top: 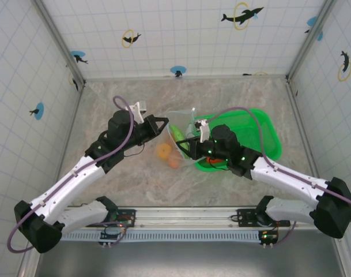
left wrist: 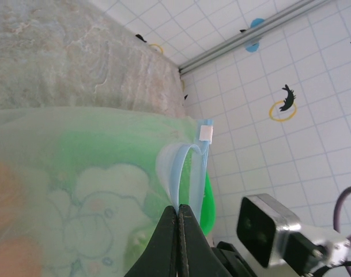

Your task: Place the food in the zip-top bag and seal the zipper

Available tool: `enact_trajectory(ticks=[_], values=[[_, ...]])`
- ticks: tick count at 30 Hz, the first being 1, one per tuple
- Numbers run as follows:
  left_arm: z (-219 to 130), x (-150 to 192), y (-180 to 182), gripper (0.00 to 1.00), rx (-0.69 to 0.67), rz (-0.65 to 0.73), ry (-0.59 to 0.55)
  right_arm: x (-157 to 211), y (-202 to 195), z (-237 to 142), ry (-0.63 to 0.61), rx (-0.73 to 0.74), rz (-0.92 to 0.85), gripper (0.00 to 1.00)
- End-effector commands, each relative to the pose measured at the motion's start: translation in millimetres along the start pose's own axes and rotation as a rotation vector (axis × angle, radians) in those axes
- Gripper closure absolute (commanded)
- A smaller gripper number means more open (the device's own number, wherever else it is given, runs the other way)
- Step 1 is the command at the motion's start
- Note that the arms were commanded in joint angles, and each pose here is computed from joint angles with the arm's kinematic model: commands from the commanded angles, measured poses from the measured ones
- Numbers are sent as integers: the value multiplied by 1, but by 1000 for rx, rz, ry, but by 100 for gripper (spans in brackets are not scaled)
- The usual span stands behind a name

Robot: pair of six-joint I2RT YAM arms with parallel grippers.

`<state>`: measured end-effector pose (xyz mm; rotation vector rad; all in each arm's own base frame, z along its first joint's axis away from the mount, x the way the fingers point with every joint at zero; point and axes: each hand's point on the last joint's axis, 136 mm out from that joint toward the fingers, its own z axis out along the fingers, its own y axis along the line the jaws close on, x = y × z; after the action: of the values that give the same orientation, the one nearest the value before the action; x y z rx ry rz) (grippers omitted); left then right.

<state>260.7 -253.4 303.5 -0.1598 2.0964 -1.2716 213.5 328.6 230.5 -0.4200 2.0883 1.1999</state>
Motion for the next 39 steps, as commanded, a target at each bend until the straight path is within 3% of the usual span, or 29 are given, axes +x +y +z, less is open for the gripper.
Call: enact_trajectory(ticks=[1, 5, 8, 20, 32, 39], values=[[-6, -9, -18, 100, 75, -1, -40, -8, -17, 11, -42, 86, 57, 71], [-4, -3, -14, 100, 77, -12, -19, -13, -17, 21, -27, 111, 70, 29], [-4, -1, -11, 100, 73, -15, -16, -19, -12, 24, -34, 101, 64, 17], [-2, 0, -3, 100, 36, -3, -15, -31, -3, 16, -20, 119, -21, 19], [-5, 2, 20, 100, -69, 13, -26, -71, 20, -29, -120, 137, -220, 22], [-8, -1, 23, 100, -89, 22, -44, -90, -25, -70, -170, 294, -210, 27]])
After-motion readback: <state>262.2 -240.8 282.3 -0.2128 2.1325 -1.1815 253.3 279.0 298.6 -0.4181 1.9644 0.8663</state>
